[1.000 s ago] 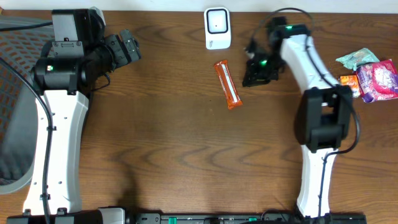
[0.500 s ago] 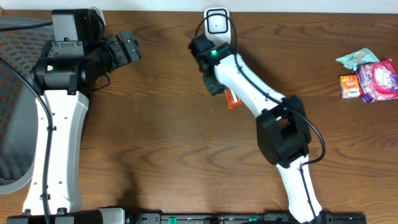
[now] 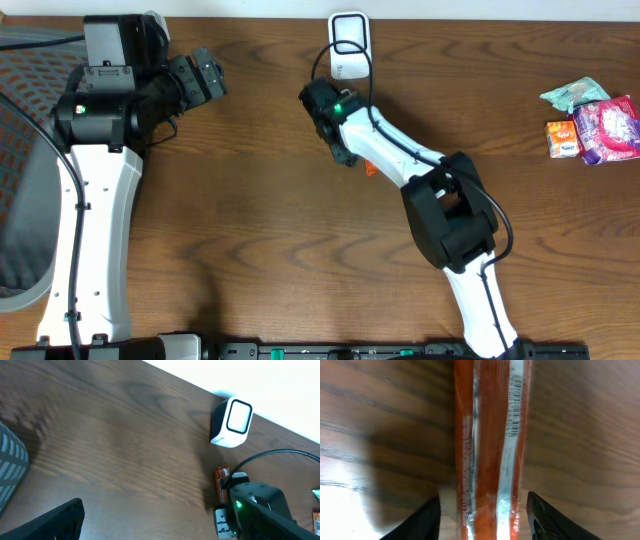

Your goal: Scan the item barcode

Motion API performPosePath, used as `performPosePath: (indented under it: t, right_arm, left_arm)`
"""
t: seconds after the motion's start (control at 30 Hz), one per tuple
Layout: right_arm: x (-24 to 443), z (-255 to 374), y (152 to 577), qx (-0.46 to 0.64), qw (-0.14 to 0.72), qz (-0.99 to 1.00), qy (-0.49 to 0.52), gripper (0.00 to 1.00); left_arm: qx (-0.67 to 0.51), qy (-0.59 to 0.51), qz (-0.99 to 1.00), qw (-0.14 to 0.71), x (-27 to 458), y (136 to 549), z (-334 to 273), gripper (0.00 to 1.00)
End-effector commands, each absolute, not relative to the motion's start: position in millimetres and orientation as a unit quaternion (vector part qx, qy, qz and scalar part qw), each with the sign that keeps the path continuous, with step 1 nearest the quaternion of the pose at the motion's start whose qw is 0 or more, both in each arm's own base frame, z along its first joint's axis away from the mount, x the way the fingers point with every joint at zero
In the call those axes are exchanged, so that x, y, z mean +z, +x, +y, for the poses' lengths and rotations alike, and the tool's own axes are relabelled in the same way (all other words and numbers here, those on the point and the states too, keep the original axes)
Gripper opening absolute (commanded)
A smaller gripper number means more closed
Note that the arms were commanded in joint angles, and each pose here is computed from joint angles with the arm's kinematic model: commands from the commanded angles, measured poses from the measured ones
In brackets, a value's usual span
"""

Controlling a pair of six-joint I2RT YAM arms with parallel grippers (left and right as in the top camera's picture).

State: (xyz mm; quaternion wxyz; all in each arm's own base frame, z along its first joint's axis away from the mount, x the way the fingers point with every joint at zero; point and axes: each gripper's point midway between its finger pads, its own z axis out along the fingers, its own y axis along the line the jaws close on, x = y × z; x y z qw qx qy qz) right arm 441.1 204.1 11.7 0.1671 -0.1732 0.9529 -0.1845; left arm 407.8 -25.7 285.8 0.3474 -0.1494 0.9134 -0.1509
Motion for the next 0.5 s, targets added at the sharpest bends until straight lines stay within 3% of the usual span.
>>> performPosePath:
  t: [0.0,0.07,0.2,0.37,0.47]
  right_arm:
    - [0.2,191.8,431.9,-0.216,0.165,0.947,-0.171,0.5]
    - [-7.6,186.7,428.6,-0.224,0.163,0.945,-0.172,0.47]
    - [-22.9,178.7,421.9,-0.227,0.157,0.946,-0.17,0.25]
    - [-42.2,172.7,417.2,-0.21,0.154,0.952,-0.163,0.22]
    - [-49.4,178.5,414.2,-0.17,0.14,0.963,-0.159,0.03]
  left_arm:
    - [-0.147,-0.148,0.915,0.345,282.7,408.5,-23.8,0.98]
    - [-0.147,-0.148,0.915,0.345,282.7,408.5,-23.8,0.98]
    - [-0.147,-0.148,0.915,0.345,282.7,408.5,-23.8,0.98]
    - [-0.147,-0.148,0.915,0.345,282.7,408.5,-23.8,0.98]
    - [-0.147,-0.148,0.915,0.345,282.7,408.5,-23.8,0.98]
